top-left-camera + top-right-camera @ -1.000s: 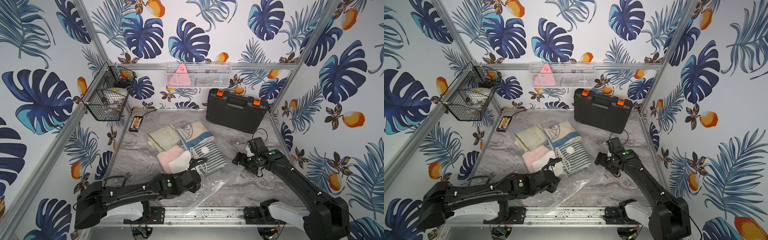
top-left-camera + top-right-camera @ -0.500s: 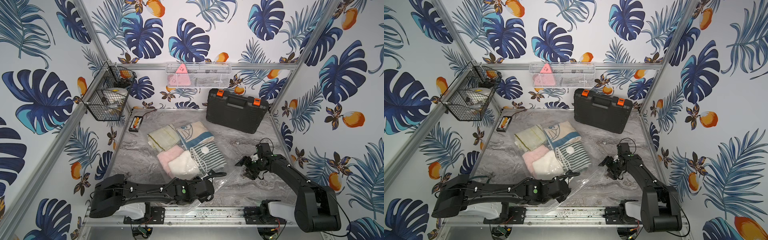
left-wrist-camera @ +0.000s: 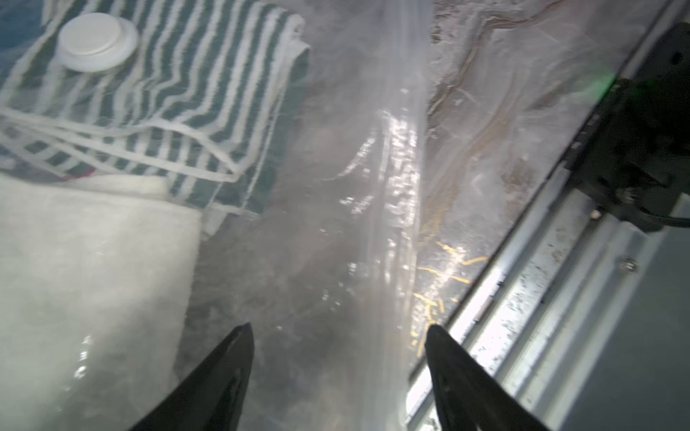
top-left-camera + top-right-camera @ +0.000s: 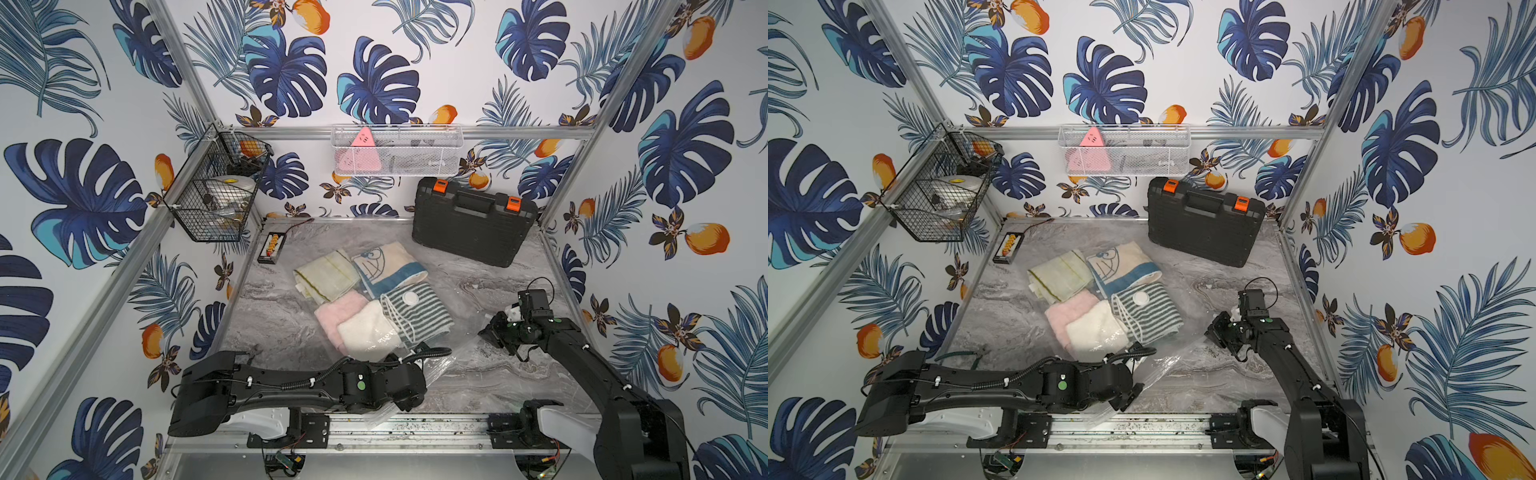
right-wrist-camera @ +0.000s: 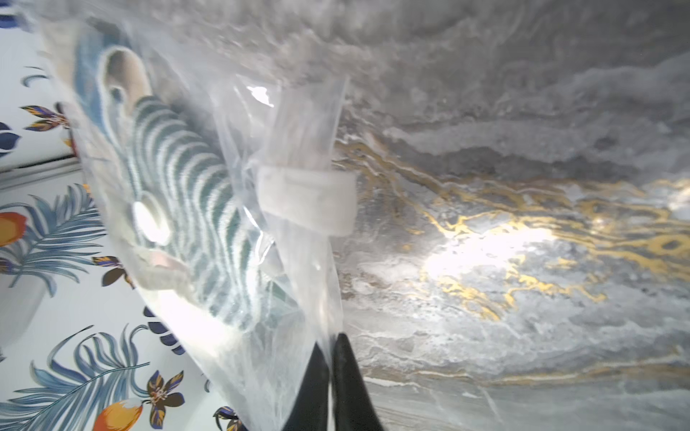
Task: Place the folded towel into the vacuum bag
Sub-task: Close the vacuum bag at the center of the board.
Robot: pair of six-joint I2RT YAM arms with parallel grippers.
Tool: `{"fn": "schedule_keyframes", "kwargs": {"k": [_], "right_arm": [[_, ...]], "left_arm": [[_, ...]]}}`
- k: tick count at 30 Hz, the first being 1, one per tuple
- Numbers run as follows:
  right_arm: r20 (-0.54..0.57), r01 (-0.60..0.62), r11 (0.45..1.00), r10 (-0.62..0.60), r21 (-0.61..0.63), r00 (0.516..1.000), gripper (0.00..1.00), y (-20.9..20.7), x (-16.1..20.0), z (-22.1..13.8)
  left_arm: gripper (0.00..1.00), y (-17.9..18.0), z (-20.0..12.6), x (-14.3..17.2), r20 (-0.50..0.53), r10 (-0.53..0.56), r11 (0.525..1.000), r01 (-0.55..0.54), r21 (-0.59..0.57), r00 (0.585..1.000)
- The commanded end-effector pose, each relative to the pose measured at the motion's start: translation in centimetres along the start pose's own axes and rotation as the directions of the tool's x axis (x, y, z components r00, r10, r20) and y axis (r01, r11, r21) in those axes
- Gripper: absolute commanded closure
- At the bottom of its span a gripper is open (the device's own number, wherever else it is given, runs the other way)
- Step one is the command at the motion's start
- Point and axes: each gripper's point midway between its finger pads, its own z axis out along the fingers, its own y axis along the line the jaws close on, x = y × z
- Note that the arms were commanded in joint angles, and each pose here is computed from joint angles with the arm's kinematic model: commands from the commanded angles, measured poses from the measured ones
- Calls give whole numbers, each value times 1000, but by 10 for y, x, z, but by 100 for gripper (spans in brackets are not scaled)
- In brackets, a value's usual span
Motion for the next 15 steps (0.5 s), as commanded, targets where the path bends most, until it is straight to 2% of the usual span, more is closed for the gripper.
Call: {"fn": "schedule_keyframes", "kwargs": {"k": [1, 6, 9, 12, 15], "right_arm": [[-3, -29, 1000, 29, -13, 1000, 94, 12, 0, -12], [-15, -29, 998, 28, -55, 999, 100, 28, -2, -17], [-13, -29, 997, 28, -67, 1000, 100, 32, -3, -19], [-14, -23, 997, 22, -73, 1000, 100, 37, -6, -21], [-15, -27, 994, 25, -102, 1000, 100, 48, -10, -23]], "left_arm": [[20, -12, -4, 15, -76, 121, 992, -122, -11, 990], [16, -11, 6, 32, -169, 189, 973, -207, -100, 967], [16, -2, 5, 34, -214, 235, 937, -280, -211, 948], [17, 8, 2, 32, -259, 282, 872, -360, -332, 924], [25, 24, 2, 29, -289, 304, 795, -409, -448, 908]]}}
